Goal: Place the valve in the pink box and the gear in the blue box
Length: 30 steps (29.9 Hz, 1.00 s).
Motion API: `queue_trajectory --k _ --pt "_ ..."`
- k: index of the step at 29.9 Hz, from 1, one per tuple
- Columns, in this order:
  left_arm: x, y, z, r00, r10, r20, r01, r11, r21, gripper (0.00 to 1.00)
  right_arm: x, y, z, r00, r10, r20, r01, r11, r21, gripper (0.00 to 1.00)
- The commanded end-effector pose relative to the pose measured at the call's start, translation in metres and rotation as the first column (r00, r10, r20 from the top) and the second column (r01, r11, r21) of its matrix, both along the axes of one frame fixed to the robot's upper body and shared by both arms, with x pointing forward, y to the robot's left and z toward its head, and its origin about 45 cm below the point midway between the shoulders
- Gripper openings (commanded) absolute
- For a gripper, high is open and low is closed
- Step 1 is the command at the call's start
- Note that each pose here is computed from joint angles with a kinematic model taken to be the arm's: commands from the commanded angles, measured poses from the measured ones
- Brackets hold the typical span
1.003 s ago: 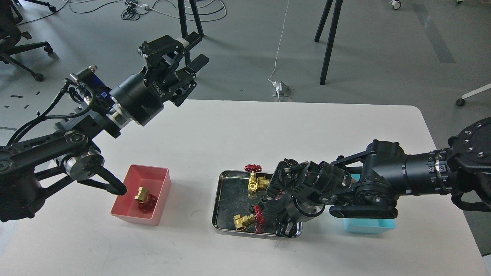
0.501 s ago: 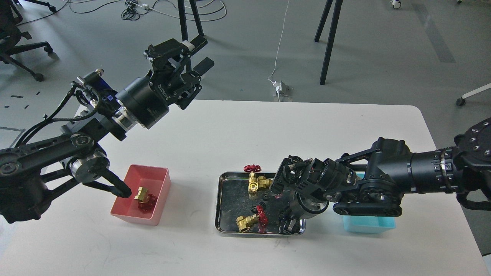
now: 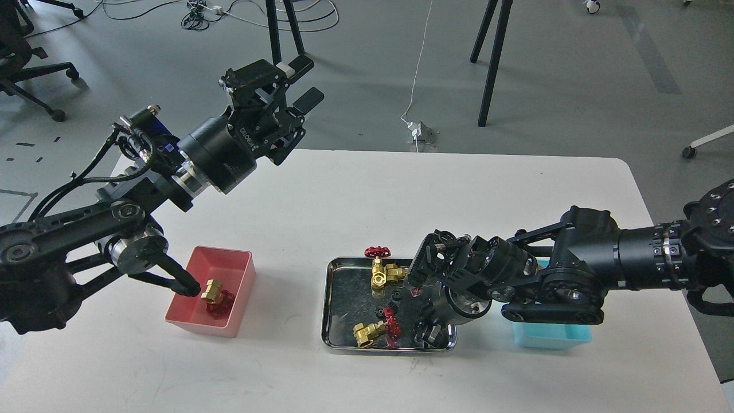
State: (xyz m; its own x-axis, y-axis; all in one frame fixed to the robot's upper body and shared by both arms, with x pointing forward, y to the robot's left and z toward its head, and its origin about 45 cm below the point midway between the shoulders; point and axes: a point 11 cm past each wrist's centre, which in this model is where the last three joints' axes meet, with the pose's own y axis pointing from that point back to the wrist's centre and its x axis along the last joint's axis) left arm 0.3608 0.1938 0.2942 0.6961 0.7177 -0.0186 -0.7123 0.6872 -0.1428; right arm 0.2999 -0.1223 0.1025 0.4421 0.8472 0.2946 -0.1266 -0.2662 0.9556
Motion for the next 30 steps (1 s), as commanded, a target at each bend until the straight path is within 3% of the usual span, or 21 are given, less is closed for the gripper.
queue_trajectory --k 1,3,9,14,20,25,30 --pt "0.000 0.000 0.000 1.000 0.001 0.000 -0.001 1.000 0.001 0.55 0.000 0.000 0.000 1.000 0.000 0.001 0.000 1.000 0.001 0.26" --pt "0.000 -0.001 0.000 1.000 -0.002 0.000 0.002 1.000 -0.001 0.55 0.000 0.000 0.000 1.000 0.000 0.001 0.000 1.000 0.001 0.23" --pt "0.001 0.001 -0.001 1.000 0.003 -0.001 -0.003 1.000 0.002 0.55 0.001 -0.001 0.001 1.000 -0.004 0.003 0.004 1.000 0.003 0.01" --pt "0.000 0.000 -0.004 1.000 0.003 -0.009 -0.003 1.000 -0.002 0.55 0.017 -0.012 0.016 0.999 -0.045 0.031 0.044 0.999 0.032 0.01" --pt "0.000 -0.005 -0.003 1.000 -0.003 -0.007 0.003 1.000 -0.016 0.55 0.046 -0.037 0.070 0.985 -0.142 0.103 0.128 0.984 0.125 0.01" --pt "0.000 -0.012 -0.001 1.000 -0.014 -0.006 0.014 0.999 -0.034 0.55 0.059 -0.107 0.112 0.943 -0.293 0.160 0.269 0.951 0.154 0.01" --pt "0.001 -0.018 -0.004 1.000 -0.020 -0.011 0.019 0.999 -0.046 0.55 0.043 -0.186 0.128 0.878 -0.445 0.177 0.424 0.894 0.144 0.01"
